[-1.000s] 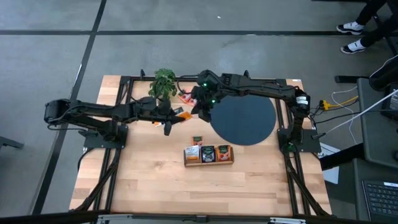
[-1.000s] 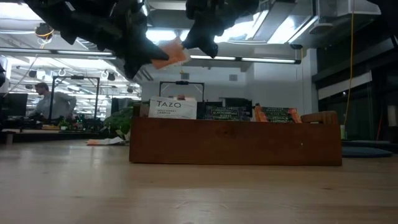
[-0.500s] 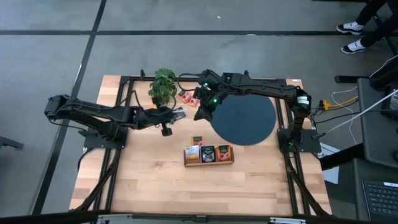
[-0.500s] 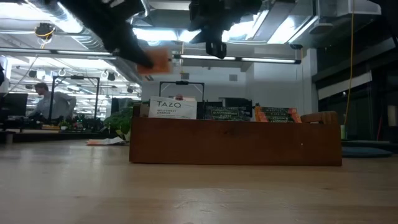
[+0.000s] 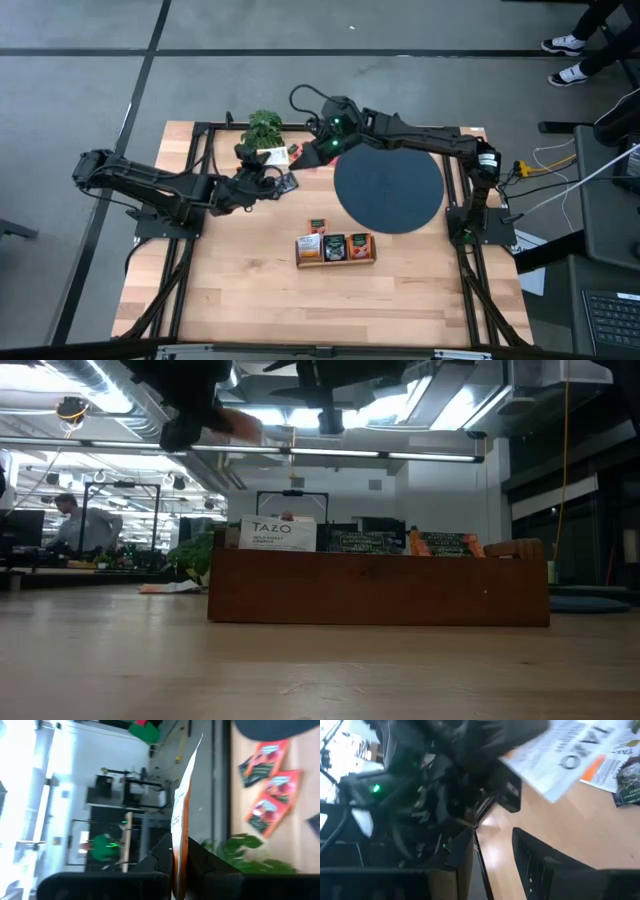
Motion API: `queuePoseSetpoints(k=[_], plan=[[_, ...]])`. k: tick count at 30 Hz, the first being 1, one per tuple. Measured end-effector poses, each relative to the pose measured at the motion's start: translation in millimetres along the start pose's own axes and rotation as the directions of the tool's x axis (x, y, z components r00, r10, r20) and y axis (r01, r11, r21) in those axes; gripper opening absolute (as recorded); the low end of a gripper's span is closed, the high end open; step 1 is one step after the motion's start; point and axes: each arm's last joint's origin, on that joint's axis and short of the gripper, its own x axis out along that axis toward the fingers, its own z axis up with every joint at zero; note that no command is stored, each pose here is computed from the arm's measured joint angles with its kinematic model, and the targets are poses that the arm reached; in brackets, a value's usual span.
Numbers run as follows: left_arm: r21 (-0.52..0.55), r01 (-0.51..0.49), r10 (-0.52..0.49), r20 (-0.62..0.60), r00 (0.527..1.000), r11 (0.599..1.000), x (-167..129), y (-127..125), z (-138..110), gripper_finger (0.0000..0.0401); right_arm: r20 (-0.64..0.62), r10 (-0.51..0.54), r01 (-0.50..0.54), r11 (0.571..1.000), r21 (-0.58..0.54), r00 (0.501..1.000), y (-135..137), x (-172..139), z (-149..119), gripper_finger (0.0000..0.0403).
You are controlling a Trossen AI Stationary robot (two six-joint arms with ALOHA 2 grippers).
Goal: Pick & Place Tea
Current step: Put the bottom white tea bag into the left section of the wooden organizer
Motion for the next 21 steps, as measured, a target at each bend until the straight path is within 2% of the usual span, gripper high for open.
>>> queuePoseSetpoints(k=[8,10,15,21], plan=[[-0.099,-0.102,0.106,0.04,0.994,0.99,-5,17,13,0.0011,0.03,0.008,-0.01,0.997,0.081,1.0,-3,-5,7,0.0136],[-0.093,-0.116,0.12,0.047,0.992,0.989,-5,20,15,0.0011,0.039,0.014,-0.017,0.997,0.079,0.999,-3,-6,9,0.0136],[-0.035,-0.118,0.12,0.064,0.991,0.992,-8,20,17,0.0012,0.066,0.016,-0.021,0.997,0.077,0.998,-5,-9,14,0.0136],[-0.062,-0.094,0.101,0.119,0.988,0.994,-16,18,20,0.0012,0.108,0.042,-0.048,0.997,0.052,0.993,-5,-13,22,0.0136]])
